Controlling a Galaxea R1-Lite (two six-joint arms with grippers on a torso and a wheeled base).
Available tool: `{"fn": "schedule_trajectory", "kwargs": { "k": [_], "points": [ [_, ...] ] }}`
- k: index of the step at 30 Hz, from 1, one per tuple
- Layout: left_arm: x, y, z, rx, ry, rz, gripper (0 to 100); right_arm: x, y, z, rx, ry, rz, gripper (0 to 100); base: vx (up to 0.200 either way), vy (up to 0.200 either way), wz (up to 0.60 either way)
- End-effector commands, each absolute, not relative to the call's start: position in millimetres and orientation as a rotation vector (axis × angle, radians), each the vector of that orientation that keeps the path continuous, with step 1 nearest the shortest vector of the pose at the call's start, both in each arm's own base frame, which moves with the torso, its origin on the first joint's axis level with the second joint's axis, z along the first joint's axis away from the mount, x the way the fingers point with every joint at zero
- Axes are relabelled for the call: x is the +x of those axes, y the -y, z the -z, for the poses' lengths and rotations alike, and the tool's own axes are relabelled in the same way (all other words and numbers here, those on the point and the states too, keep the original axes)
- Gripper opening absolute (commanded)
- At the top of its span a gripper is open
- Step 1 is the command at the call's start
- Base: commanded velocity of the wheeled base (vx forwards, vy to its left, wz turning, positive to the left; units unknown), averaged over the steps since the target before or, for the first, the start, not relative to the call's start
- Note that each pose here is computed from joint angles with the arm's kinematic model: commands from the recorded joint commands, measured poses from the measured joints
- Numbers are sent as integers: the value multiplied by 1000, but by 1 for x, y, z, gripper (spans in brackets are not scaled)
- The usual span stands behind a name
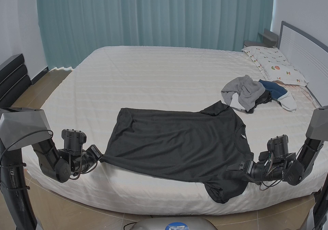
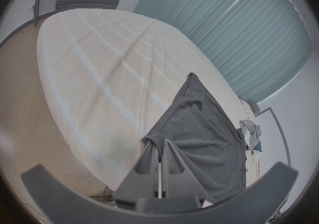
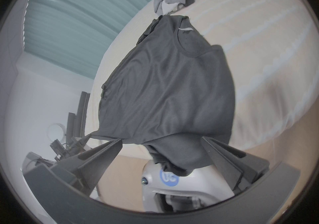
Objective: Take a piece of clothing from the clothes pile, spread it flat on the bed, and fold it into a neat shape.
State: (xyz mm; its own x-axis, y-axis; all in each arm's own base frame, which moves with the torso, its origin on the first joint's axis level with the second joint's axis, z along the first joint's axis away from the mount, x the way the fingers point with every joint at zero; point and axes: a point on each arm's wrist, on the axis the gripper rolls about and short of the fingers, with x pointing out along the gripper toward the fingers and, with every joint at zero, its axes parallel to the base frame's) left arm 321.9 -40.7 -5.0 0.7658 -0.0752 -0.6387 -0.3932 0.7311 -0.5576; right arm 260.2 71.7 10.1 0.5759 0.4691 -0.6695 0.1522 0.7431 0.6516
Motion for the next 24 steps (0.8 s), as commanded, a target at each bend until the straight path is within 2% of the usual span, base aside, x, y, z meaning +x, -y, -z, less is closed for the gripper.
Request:
{"fn": "schedule_trajectory", "kwargs": {
  "k": [1,8,16,24],
  "points": [
    [321,41,7,-742,-696,-194,0,255,-102,-12,723,-970,-296,100,0,0,0],
    [322,41,7,-742,-696,-194,0,256,-112,5,707,-957,-327,100,0,0,0],
    [321,41,7,-742,-697,-195,0,250,-141,23,583,-961,-305,100,0,0,0],
    [322,41,10,-740,-702,-196,0,245,-142,27,542,-978,-319,100,0,0,0]
  ]
}}
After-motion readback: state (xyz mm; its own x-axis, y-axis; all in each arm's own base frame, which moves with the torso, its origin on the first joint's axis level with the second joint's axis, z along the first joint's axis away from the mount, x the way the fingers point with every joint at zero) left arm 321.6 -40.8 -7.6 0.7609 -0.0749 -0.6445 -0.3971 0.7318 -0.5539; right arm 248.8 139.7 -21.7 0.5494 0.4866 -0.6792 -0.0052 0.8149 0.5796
